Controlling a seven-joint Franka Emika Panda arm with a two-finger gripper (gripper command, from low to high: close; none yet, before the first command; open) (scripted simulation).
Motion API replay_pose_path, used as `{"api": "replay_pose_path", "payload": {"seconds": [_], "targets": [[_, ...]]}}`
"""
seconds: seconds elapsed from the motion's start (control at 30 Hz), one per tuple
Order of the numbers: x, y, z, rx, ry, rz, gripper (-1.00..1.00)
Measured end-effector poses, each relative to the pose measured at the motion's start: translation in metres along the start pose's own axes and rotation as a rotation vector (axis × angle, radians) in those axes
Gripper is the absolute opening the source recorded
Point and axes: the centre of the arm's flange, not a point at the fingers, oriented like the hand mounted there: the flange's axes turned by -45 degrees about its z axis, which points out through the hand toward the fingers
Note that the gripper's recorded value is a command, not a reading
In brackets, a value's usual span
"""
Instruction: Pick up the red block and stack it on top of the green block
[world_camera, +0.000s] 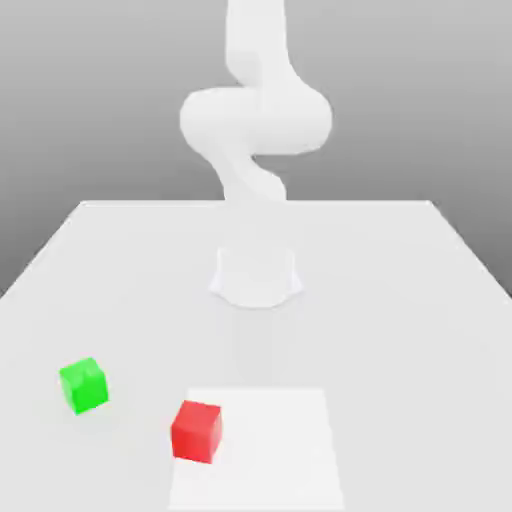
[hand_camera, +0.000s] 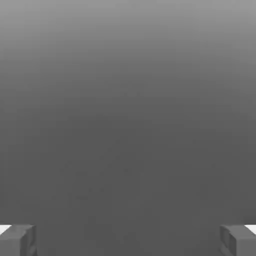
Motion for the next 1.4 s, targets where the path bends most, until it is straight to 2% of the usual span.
{"api": "replay_pose_path", "payload": {"seconds": [0.17, 0.37, 0.7, 0.87, 0.9, 1.13, 1.3, 1.4], "targets": [[-0.030, 0.019, 0.115, -0.009, -0.171, 0.045, 0.00], [-0.098, 0.041, 0.230, -0.030, -0.369, 0.098, 0.00], [-0.263, 0.075, 0.355, -0.092, -0.687, 0.184, 0.00], [-0.306, 0.077, 0.397, -0.096, -0.711, 0.184, 0.00], [-0.313, 0.077, 0.404, -0.096, -0.711, 0.185, -1.00], [-0.315, 0.077, 0.406, -0.096, -0.711, 0.185, -1.00], [-0.284, 0.076, 0.371, -0.096, -0.711, 0.185, -1.00], [-0.280, 0.118, 0.347, -0.160, -0.702, 0.340, -1.00]]}}
